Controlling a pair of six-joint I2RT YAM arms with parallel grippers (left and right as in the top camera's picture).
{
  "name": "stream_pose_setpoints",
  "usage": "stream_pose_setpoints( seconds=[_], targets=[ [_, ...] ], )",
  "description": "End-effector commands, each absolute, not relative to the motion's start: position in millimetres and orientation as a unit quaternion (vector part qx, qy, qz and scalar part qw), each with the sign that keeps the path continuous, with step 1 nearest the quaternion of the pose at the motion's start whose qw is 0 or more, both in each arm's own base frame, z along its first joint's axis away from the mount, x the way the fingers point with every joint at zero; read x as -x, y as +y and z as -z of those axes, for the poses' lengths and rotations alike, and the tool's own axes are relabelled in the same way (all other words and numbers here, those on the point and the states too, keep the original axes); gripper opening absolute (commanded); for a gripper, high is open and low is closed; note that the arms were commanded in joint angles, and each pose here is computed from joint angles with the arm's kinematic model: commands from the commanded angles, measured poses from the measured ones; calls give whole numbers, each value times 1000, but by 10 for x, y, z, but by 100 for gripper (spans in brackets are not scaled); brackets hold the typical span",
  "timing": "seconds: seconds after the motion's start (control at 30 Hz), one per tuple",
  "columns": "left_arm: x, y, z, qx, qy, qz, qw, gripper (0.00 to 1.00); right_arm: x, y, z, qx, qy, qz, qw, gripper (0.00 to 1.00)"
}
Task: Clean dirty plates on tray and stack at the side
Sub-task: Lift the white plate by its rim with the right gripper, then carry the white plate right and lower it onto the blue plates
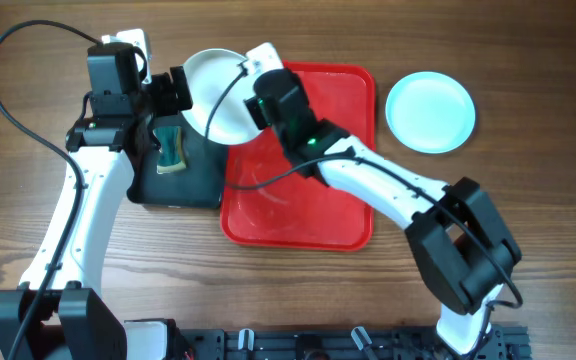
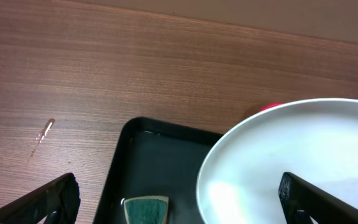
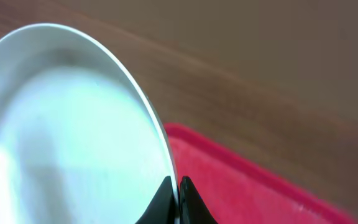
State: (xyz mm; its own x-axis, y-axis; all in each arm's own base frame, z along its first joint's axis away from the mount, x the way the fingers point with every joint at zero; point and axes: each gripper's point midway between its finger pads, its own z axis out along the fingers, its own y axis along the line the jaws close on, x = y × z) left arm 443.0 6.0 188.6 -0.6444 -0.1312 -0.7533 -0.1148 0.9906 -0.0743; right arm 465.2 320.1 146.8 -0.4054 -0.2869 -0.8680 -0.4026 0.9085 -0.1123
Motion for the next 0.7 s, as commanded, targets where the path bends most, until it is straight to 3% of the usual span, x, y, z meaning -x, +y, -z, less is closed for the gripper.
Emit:
stream_pose_setpoints(
  seconds=[0.0, 0.43, 0.67],
  targets=[
    [-4445, 101, -1884, 73, 906, 6, 417, 100, -4647, 3184, -1366, 160, 862, -131, 463, 4],
    [-4445, 101, -1884, 73, 906, 6, 417, 100, -4510, 3034, -1145, 145, 893, -241, 352, 4],
    [-4445, 101, -1884, 73, 906, 6, 417, 100, -4406, 2943, -1172, 146, 902, -236, 330, 4]
  ],
)
